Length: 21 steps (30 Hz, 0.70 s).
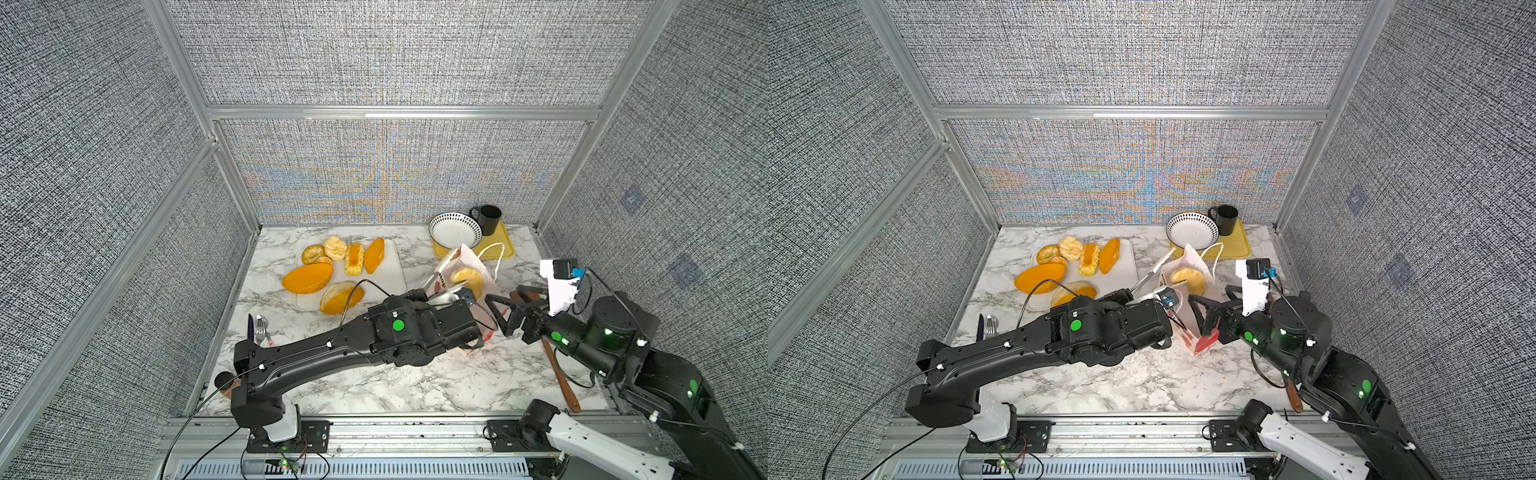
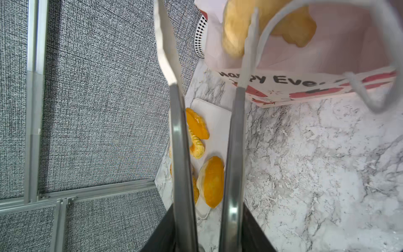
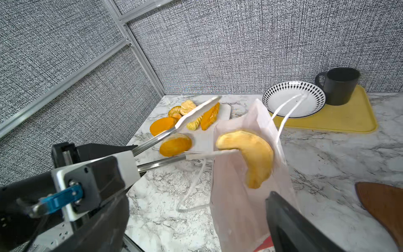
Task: Pack bread into a paper bag
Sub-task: Place the fake bread in the paper bag.
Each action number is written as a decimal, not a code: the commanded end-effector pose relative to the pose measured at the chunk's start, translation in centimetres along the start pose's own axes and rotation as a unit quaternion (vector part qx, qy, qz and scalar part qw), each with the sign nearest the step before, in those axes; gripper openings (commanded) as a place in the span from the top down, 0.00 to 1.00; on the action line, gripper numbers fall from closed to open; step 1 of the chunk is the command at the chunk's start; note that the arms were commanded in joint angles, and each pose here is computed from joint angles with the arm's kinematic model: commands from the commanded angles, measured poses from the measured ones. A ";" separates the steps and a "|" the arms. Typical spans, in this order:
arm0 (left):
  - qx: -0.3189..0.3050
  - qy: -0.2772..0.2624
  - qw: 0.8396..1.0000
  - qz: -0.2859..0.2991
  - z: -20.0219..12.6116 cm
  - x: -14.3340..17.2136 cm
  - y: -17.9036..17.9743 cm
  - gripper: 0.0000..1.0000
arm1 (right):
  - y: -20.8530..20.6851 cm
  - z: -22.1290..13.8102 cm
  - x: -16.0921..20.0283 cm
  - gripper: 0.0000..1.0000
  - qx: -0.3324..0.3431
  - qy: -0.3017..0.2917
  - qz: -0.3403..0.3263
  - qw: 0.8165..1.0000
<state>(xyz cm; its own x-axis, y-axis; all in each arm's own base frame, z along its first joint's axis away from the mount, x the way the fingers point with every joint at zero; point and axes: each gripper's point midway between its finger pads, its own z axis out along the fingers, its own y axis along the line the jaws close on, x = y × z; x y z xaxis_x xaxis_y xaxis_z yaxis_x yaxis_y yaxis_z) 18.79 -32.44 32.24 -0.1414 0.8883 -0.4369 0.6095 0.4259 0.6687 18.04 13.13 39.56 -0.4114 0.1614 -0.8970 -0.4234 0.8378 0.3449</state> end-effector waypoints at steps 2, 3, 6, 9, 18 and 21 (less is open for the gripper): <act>0.013 -0.040 0.999 -0.030 -0.6 -1.5 0.2 0.49 | 0.0 0.1 -0.6 0.01 0.002 -0.013 0.001 1.000; 0.010 -0.044 0.998 -0.035 -0.8 -1.6 0.5 0.49 | -0.1 0.1 -0.7 0.01 0.006 -0.015 0.001 1.000; 0.007 -0.068 0.996 -0.063 -1.6 -2.0 1.6 0.49 | -0.7 0.0 -0.9 0.01 0.024 -0.021 -0.002 1.000; -0.002 -0.102 0.988 -0.118 -2.8 -2.2 3.8 0.49 | -1.2 0.3 -0.9 0.01 0.040 -0.023 -0.007 0.999; -0.046 -0.145 0.941 -0.302 -4.8 1.7 10.9 0.56 | -4.2 1.2 -0.1 0.01 0.123 -0.027 -0.031 0.991; -0.069 -0.108 0.935 -0.331 -4.1 4.2 11.2 0.56 | -4.8 3.1 1.4 0.01 0.144 -0.003 -0.045 0.989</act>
<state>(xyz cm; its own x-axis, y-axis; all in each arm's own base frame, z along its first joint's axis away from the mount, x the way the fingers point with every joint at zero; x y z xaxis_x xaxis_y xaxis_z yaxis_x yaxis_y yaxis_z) 21.36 -24.66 40.73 -0.2191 0.4707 -0.8547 0.4216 0.8356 0.3521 20.88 11.13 36.45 -0.3918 0.1038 -0.9142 -0.2542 0.9427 0.2160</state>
